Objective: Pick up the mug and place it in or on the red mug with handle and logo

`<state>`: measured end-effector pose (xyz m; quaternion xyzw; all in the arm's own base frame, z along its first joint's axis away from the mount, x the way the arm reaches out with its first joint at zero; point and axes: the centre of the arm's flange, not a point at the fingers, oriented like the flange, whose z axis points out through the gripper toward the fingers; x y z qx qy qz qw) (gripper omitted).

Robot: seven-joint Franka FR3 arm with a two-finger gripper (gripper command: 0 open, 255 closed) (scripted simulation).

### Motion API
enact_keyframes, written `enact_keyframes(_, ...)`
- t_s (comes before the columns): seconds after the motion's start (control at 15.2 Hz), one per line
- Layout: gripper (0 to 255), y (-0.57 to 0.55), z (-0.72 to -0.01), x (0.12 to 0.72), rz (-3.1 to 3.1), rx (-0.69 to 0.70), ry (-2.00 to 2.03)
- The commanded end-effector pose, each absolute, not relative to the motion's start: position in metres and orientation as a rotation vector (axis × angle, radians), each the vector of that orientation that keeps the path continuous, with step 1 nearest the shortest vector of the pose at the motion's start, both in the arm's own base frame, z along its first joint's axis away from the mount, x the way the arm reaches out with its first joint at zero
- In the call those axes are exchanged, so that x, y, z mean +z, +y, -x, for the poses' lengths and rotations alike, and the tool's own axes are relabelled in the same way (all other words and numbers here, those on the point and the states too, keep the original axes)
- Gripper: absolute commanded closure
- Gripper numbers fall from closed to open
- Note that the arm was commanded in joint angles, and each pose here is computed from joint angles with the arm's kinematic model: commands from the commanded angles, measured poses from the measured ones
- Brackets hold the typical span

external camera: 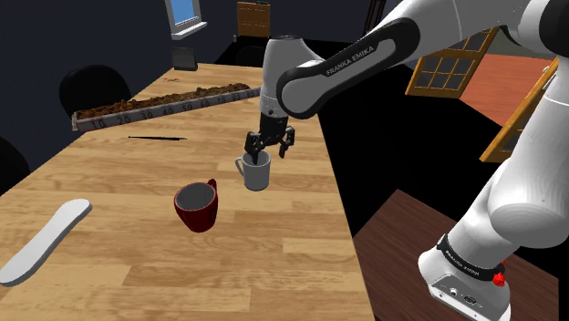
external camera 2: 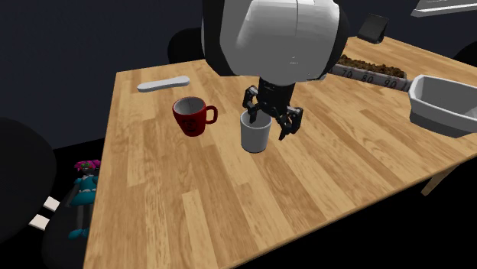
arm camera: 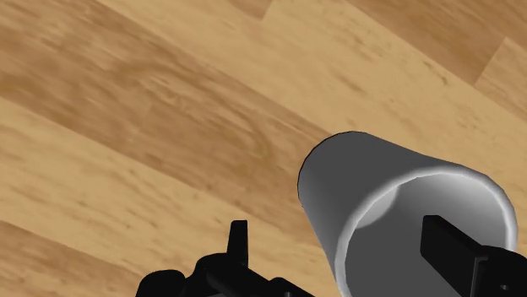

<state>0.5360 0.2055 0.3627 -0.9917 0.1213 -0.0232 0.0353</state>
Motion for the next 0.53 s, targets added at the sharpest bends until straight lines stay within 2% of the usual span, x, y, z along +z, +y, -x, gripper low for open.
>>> enact_keyframes(0.0,0,0.2059,-0.5371,0.3592,3.047,-0.072,0.373)
enact_keyframes(0.4,0,0.2059,-0.5371,0.3592,3.047,-0.072,0.373)
enact_keyframes(0.46,255,0.2059,-0.5371,0.3592,3.047,-0.072,0.373)
